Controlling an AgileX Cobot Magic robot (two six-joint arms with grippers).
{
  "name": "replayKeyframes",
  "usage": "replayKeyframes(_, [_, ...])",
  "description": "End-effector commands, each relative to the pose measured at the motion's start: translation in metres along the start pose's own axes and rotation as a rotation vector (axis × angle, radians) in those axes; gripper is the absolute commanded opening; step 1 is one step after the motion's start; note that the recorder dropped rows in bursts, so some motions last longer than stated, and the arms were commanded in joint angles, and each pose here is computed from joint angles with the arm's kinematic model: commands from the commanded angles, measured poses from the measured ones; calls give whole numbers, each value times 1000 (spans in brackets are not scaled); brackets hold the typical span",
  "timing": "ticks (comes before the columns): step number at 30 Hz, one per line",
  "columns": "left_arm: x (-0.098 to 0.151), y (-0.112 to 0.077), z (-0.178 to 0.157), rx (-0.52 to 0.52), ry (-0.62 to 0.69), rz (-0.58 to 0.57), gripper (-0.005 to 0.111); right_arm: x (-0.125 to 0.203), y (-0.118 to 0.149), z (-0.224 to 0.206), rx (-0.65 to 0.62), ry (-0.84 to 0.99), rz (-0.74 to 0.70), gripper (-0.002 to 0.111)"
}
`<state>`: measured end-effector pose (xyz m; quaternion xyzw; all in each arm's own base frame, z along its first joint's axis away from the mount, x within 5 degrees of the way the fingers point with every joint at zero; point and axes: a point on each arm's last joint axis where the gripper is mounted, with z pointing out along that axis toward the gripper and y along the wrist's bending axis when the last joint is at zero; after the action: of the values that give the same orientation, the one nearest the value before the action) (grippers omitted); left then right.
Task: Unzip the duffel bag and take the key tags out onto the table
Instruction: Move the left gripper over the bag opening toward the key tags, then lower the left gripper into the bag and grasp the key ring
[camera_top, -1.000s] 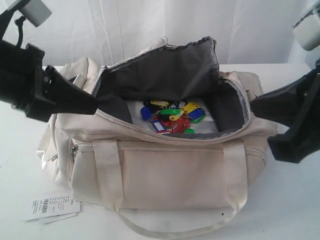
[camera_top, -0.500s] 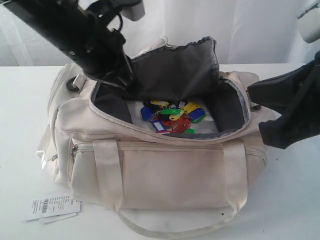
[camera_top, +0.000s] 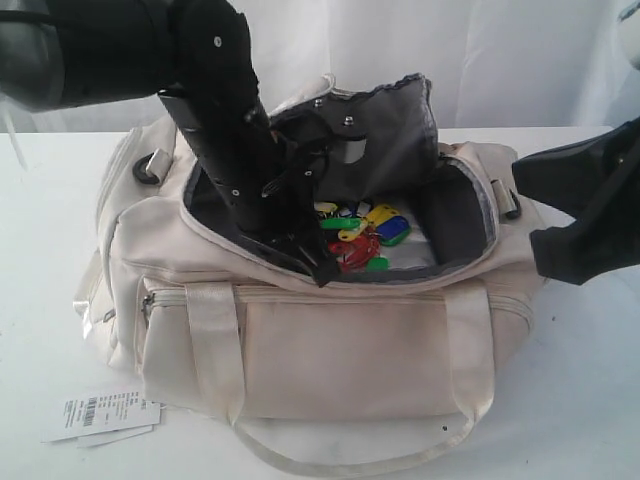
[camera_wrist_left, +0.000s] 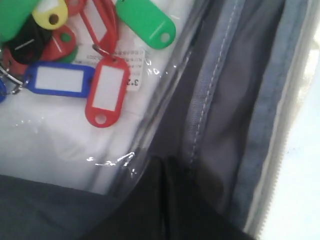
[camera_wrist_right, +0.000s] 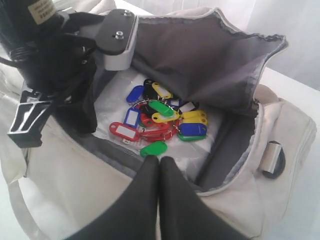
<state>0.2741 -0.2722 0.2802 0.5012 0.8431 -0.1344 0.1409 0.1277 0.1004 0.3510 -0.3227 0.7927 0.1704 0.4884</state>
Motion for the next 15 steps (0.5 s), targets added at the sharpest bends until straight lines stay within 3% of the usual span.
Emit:
replayKeyframes(1, [14, -6, 11, 45, 89, -22, 0, 1, 0, -1, 6, -6, 3, 0])
replayKeyframes(9, [50, -9, 39, 83, 269, -35, 0, 1, 0, -1, 5, -6, 22, 0])
replayKeyframes(15, [63, -9, 52, 75, 284, -44, 0, 2, 0, -1, 5, -5, 29, 0])
